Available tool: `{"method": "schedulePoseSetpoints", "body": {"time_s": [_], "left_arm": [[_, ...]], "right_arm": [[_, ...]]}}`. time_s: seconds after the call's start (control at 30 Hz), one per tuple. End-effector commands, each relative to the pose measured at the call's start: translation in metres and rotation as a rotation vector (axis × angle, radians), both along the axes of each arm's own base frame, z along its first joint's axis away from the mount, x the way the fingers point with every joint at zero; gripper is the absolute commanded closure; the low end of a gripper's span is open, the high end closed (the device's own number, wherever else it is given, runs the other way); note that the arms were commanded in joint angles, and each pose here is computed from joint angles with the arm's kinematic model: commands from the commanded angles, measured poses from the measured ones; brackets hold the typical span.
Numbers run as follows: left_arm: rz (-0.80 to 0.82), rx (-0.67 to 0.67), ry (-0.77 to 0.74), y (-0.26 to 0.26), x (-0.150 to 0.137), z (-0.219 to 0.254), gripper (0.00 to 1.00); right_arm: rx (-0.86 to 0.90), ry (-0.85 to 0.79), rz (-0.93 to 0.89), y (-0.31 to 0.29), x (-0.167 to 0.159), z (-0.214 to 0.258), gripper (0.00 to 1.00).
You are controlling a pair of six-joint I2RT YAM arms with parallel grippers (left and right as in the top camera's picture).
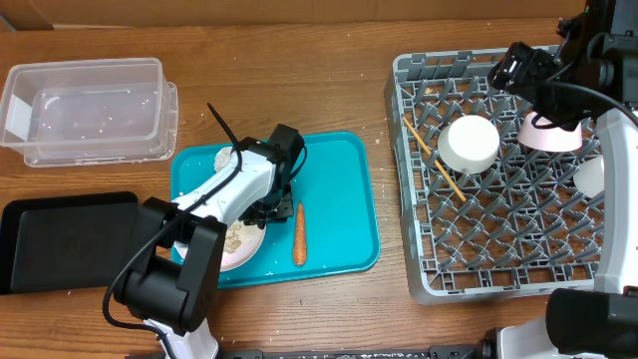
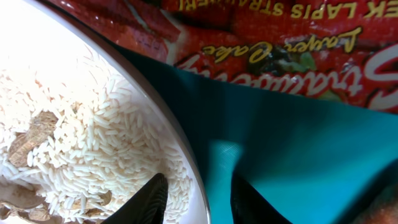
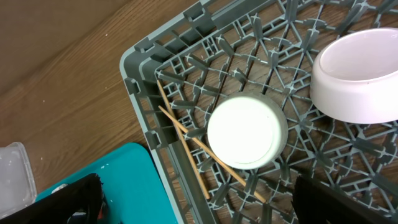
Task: Sort waste into correct bins and load items into the dishwasher
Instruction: 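Grasp the plate rim with the left gripper and lift it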
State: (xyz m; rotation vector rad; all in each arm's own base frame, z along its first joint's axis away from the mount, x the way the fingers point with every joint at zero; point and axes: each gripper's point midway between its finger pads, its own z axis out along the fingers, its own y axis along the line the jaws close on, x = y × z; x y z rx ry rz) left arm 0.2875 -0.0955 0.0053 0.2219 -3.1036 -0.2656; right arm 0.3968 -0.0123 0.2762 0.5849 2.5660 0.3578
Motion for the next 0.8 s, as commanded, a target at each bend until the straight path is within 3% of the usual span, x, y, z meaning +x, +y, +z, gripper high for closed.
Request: {"method": "schedulePoseSetpoints", "body": {"time_s": [0.0, 0.23, 0.77], "left_arm": [[-0.022, 0.011, 0.012, -0.002, -0.005, -0.006, 0.65], [-0.025, 0.029, 0.011, 0.001, -0.005, -0.006, 0.94], [-0.017, 0.116, 0.036, 0.014, -0.007, 0.015, 0.96]], "right_arm": [[-0.006, -0.039, -0.003, -0.001, 0.002, 0.013, 0.00], [-0.007, -0.039, -0.003, -0.001, 0.002, 0.013, 0.00], [-0.007, -0.039, -0.003, -0.001, 0.002, 0.013, 0.00]]}}
